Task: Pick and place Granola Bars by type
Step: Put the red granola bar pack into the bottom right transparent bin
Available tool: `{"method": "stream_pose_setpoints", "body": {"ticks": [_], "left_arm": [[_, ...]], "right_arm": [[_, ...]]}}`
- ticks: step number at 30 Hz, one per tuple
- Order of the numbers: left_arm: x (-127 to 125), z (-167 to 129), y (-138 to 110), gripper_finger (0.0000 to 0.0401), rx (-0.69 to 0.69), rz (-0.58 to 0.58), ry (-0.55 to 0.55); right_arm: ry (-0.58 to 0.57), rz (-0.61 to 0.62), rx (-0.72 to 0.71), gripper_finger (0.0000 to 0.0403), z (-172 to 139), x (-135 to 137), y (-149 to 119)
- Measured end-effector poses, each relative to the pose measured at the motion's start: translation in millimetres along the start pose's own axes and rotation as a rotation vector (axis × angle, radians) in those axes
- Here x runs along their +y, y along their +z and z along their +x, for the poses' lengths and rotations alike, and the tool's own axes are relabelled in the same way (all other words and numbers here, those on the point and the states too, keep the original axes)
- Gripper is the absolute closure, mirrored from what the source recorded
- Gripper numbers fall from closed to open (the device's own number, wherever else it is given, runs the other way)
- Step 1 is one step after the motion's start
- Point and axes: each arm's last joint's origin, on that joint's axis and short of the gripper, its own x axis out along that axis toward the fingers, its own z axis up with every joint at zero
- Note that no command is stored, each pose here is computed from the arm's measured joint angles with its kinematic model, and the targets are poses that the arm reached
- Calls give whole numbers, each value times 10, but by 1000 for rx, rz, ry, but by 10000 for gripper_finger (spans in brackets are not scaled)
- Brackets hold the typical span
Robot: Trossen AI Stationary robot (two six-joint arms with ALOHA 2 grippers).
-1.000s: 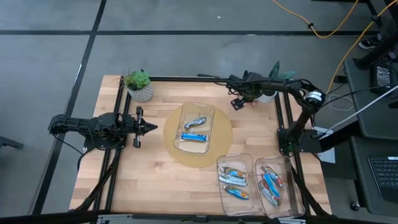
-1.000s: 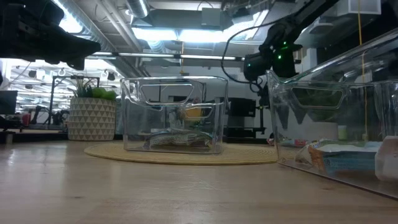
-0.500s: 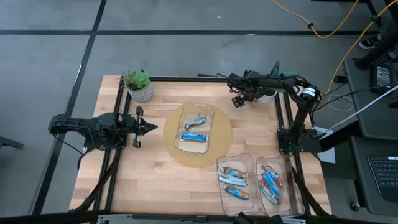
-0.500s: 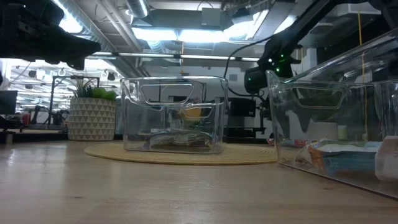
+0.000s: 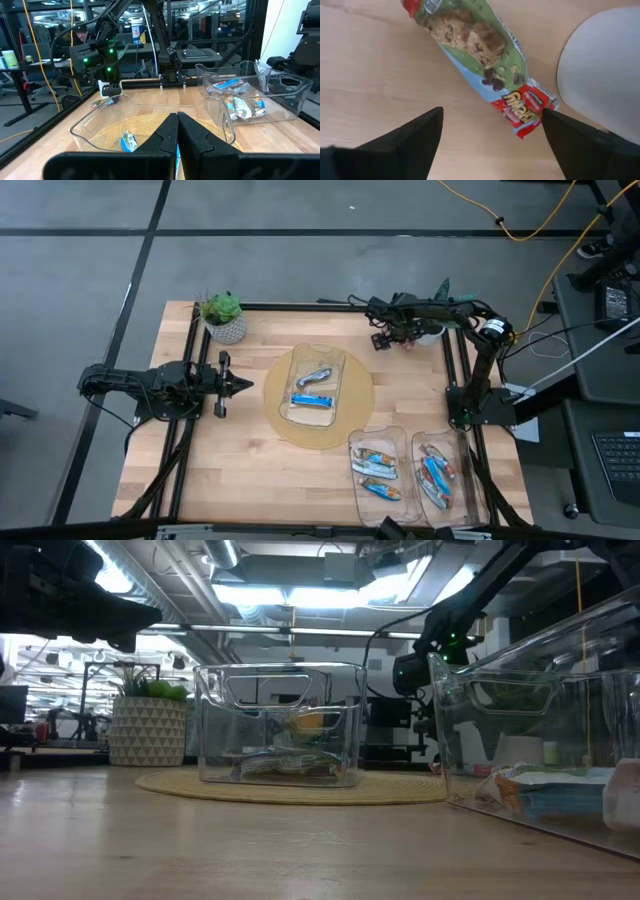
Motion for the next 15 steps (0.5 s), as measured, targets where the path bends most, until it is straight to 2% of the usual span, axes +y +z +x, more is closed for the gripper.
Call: {"method": "stream_pose_setpoints", "body": {"ticks": [15], "left_arm": [[0, 0, 0, 399, 0, 0, 0]], "right_arm": [[8, 114, -14, 63, -1, -8, 28]]}}
